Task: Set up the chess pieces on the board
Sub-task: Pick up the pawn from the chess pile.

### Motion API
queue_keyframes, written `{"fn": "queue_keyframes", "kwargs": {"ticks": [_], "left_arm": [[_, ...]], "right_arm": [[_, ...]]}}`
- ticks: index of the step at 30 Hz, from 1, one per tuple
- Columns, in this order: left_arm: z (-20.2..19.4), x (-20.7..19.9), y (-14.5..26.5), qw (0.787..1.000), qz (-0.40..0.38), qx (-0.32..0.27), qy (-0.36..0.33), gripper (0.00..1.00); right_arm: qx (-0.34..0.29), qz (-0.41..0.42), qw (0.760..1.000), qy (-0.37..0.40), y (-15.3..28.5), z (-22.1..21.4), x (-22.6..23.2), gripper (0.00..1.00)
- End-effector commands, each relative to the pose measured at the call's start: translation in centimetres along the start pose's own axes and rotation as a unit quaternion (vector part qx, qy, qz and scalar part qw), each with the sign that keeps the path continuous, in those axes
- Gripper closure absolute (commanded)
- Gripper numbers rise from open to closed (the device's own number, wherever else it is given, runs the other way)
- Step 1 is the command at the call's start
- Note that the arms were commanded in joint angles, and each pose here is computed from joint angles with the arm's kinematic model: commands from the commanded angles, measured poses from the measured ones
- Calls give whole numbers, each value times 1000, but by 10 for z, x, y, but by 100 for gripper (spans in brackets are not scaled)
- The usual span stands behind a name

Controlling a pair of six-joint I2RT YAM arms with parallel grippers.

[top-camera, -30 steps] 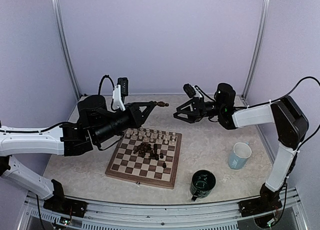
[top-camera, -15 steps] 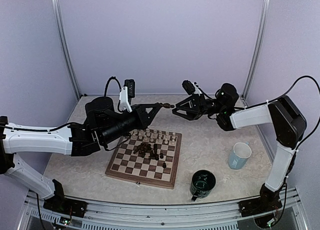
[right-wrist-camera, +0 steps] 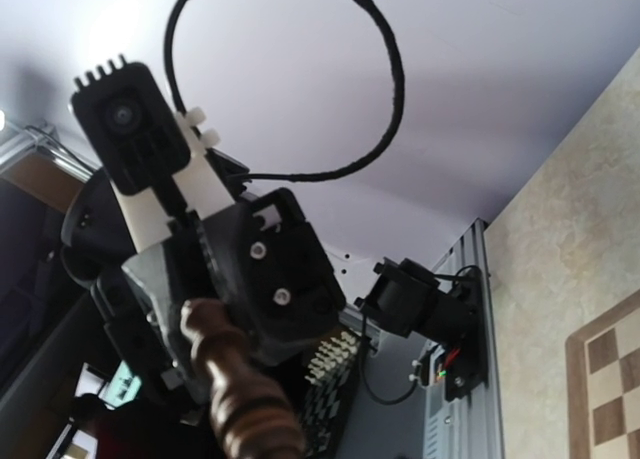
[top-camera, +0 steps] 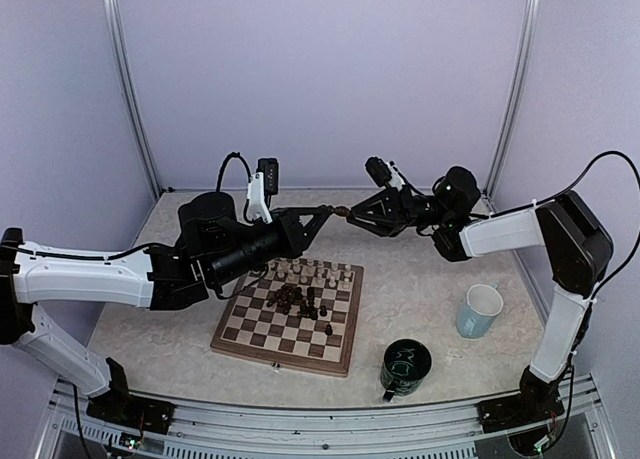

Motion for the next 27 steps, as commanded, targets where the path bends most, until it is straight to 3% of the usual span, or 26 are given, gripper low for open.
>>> {"fn": "queue_keyframes", "kwargs": {"ticks": [1,18,23,27], "left_arm": [[11,-12,-4,1000,-18,-19,-4,100],[3,0,-10,1000,12,0,-19,100],[9,3,-5,998,37,14,-40,100],[23,8,6,991,90,67,-77,100]], "right_arm": [[9,6,1000,6,-4,-5,-3,71],[7,11,1000,20,-1,-2,1,100],[3,-23,999,29,11,4,-13,100],[-10,-82,995,57,41,9,-35,100]]}}
Point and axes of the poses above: each gripper's point midway between its finger pads, its own y axis back along the fingers, its own x axis along the line the jaws close on, z = x × y, the point moved 4 cm from there along y, back along the fingers, and after that the axes turned 4 degrees about -y, right-handed, at the moved point
